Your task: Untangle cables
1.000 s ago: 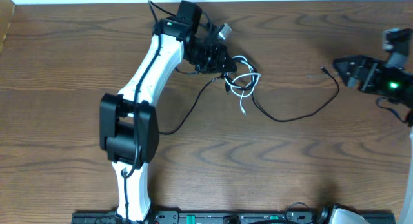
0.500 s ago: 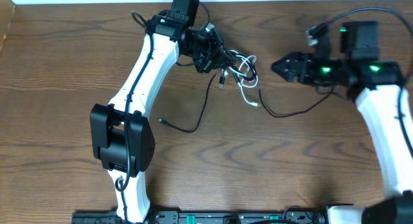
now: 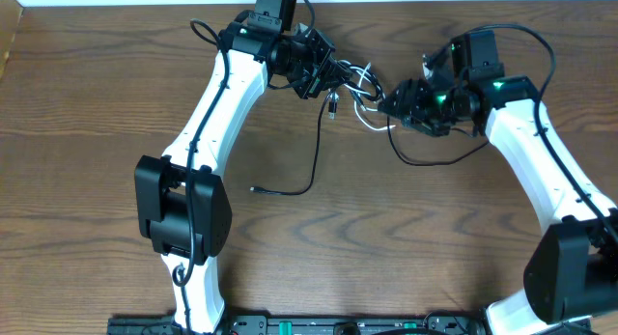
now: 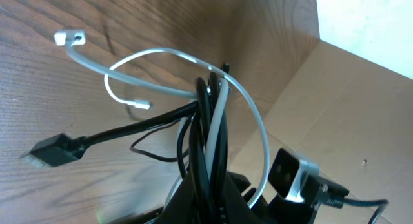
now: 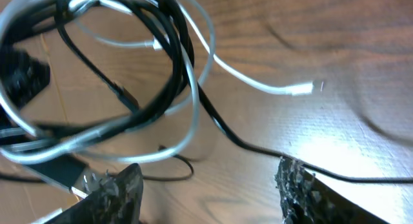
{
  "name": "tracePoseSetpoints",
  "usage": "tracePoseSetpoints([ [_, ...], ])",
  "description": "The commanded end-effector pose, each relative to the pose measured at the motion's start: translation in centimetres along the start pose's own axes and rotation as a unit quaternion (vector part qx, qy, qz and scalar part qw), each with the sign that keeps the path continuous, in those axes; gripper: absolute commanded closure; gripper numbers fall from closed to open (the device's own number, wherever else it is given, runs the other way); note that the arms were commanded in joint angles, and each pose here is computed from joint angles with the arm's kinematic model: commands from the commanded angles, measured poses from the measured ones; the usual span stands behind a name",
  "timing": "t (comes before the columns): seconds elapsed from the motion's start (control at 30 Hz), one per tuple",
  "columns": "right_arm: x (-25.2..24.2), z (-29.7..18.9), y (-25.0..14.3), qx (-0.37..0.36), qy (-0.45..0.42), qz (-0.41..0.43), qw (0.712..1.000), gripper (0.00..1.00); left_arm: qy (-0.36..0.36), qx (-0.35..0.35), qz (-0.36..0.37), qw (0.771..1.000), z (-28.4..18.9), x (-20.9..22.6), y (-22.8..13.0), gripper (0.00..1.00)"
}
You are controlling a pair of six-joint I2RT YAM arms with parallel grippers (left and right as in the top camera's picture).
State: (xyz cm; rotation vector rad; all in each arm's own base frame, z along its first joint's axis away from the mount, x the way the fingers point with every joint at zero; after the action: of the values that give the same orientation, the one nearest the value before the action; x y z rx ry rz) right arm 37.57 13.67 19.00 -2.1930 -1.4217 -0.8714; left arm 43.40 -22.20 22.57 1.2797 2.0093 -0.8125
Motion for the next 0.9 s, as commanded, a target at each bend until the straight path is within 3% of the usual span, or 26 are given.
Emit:
tracePoseSetpoints([
  [0.0, 0.6, 0.9, 0.5, -0.005, 0.008, 0.026, 1.0, 0.4, -0.01, -0.013, 0.013, 1.0, -0.9, -1.1, 0.0, 0.92],
  [0.87, 0.7, 4.5, 0.4, -0.02, -0.021, 0.046, 0.999, 0.47, -0.015, -0.016, 0.014, 1.0, -0.9, -1.3, 0.2, 0.93],
])
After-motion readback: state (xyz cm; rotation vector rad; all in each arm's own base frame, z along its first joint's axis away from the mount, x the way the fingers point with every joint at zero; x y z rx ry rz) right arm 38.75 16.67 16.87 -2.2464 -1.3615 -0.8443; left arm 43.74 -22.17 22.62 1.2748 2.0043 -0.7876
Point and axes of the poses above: each gripper's point midway between its finger pads, its own z axis out along the fingers, its own x axis along the line the jaws close on, y = z × x, the point moved 5 cm from there along -z, back along the fingers, and after that the axes turned 10 degrees about z, right-handed, at the moved point
